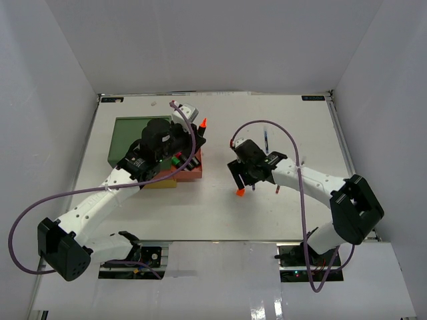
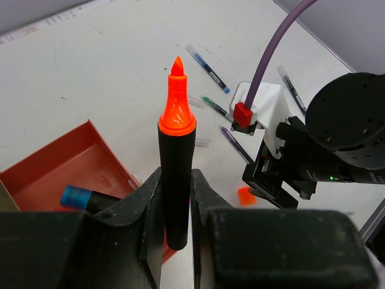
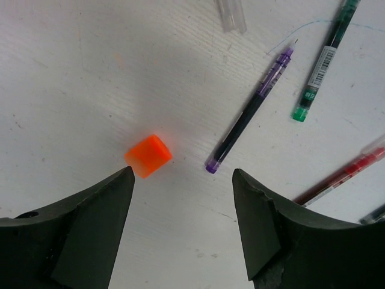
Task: Sort the stationery into containers
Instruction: Close the pen cap on the pen.
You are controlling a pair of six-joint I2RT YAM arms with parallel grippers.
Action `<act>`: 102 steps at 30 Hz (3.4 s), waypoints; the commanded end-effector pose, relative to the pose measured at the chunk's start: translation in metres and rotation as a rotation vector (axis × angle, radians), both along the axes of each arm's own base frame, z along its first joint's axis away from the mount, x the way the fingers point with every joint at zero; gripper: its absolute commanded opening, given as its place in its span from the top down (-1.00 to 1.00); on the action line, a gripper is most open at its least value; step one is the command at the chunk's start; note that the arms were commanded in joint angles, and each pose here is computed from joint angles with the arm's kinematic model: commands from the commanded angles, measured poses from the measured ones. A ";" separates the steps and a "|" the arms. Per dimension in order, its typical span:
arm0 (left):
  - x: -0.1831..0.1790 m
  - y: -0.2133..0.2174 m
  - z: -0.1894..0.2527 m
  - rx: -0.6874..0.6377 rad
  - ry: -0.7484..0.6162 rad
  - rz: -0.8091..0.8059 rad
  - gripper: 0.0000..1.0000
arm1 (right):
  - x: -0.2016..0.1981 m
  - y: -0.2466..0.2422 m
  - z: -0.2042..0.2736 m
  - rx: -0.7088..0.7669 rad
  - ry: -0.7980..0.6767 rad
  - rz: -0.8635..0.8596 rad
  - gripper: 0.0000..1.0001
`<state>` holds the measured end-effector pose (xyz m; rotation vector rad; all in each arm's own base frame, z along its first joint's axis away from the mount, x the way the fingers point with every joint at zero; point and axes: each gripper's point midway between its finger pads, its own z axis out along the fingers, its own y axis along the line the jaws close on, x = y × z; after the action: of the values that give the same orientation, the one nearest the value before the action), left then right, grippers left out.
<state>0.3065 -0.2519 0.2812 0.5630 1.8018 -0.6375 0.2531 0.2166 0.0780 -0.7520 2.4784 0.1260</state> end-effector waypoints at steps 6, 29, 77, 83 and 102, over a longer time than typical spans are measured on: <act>0.000 0.007 0.016 -0.024 -0.047 0.030 1.00 | -0.003 0.021 -0.008 0.108 0.080 -0.207 -0.43; 0.000 0.007 0.010 -0.020 -0.042 0.028 1.00 | -0.002 0.027 -0.030 0.092 0.121 -0.529 -0.19; -0.008 -0.002 0.012 -0.067 -0.023 -0.021 1.00 | 0.032 0.036 0.039 0.282 -0.121 -0.474 0.85; -0.018 -0.012 0.016 -0.120 -0.011 -0.086 1.00 | 0.058 0.035 0.135 0.453 -0.412 -0.393 0.85; -0.026 -0.031 0.003 -0.155 0.040 -0.191 1.00 | 0.083 0.061 0.335 0.827 -0.870 -0.224 0.85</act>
<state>0.2840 -0.2793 0.2798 0.5997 1.7661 -0.8836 0.3391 0.2654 0.3691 -0.1001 1.5783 0.4617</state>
